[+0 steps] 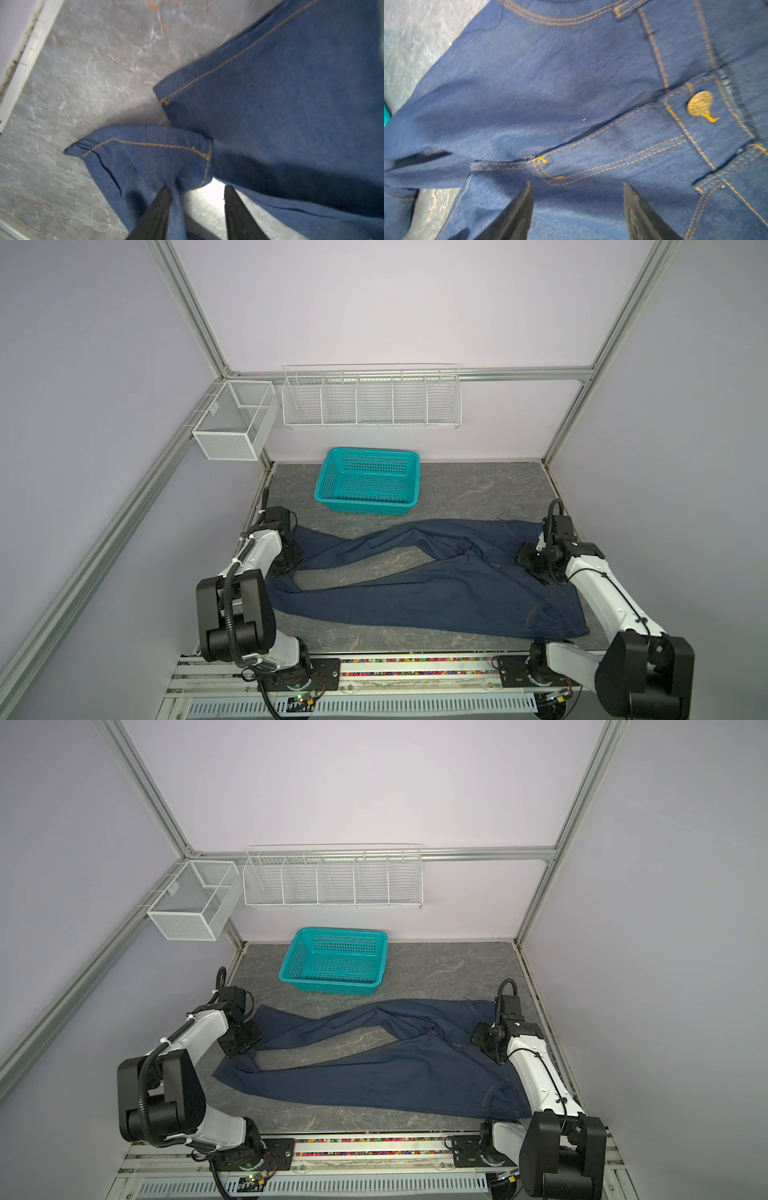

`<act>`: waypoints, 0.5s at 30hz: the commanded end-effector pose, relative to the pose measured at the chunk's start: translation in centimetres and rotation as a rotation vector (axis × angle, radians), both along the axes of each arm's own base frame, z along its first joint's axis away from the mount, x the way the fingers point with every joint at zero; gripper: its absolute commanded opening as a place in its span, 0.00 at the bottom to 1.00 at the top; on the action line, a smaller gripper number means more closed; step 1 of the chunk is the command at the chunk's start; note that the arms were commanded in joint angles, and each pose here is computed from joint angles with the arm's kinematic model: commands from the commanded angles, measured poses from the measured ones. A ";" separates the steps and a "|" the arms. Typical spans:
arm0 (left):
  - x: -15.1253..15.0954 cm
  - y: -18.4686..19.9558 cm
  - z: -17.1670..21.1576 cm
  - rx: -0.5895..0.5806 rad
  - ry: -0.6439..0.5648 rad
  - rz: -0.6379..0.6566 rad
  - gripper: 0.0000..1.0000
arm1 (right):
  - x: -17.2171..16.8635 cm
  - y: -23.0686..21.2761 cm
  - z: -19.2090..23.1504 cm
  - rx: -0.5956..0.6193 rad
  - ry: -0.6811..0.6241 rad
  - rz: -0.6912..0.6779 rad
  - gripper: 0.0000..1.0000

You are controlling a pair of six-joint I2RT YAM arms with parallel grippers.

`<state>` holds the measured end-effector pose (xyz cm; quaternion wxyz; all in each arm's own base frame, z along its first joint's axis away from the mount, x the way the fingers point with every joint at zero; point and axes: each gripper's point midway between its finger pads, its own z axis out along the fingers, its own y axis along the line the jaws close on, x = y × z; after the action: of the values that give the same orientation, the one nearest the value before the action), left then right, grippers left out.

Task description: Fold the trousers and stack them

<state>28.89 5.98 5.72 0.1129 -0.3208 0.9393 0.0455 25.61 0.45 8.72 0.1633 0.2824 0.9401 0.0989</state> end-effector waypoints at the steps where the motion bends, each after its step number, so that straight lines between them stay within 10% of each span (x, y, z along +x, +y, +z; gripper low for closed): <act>1: 0.6 0.0 -0.2 0.009 0.012 -0.011 0.41 | -0.3 1.1 -0.8 0.022 0.023 0.029 0.70; 15: -1.0 1.8 -2.7 0.121 0.161 -0.076 0.35 | 0.1 2.4 -1.9 0.030 0.045 0.079 0.70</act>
<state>28.40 7.30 3.93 0.0780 -0.2933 0.9477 0.0992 25.92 2.47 7.45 0.1420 0.2516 0.9512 0.1088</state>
